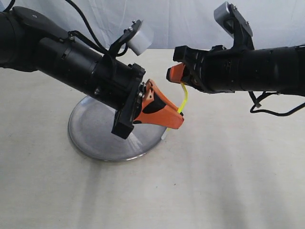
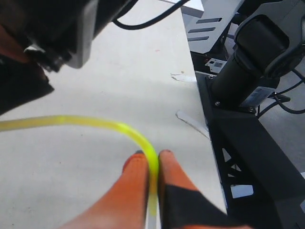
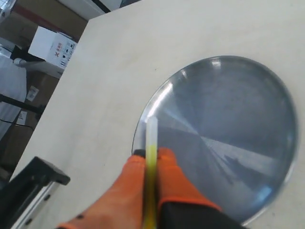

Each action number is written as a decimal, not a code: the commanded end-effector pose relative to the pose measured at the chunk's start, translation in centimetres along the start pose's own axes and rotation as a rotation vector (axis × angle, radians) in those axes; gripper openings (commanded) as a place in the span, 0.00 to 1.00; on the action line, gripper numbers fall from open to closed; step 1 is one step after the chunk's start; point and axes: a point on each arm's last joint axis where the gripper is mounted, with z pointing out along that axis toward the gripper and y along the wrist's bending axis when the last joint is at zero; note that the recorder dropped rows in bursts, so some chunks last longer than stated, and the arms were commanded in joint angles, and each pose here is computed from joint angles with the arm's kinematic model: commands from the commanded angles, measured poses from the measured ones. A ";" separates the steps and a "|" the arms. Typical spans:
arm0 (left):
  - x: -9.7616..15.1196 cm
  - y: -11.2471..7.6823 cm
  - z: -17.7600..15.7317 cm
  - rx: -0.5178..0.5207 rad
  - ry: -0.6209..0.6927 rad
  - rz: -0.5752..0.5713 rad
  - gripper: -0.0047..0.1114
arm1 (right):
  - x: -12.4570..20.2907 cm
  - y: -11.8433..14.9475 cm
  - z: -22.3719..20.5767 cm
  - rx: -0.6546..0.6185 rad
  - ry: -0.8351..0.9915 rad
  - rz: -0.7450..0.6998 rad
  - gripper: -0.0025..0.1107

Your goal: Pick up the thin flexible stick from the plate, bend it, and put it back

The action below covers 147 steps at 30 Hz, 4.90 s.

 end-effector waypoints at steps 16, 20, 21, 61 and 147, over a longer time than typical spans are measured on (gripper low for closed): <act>-1.1 0.8 -0.7 -0.120 -0.068 -0.010 0.04 | 1.9 0.4 0.9 -0.148 0.163 -0.025 0.01; -0.8 1.1 -0.8 -0.144 -0.037 -0.007 0.04 | 2.1 0.8 0.9 -0.187 0.182 -0.023 0.01; -0.8 1.1 -0.9 -0.146 -0.038 -0.009 0.04 | 2.1 0.8 0.8 -0.190 0.183 -0.023 0.01; 0.8 3.6 -3.2 -0.336 0.028 -0.146 0.04 | 2.6 1.6 0.6 -0.273 0.245 0.005 0.01; 0.7 2.6 -2.9 -0.228 -0.001 -0.357 0.04 | 4.1 1.0 0.2 -0.265 0.400 -0.193 0.01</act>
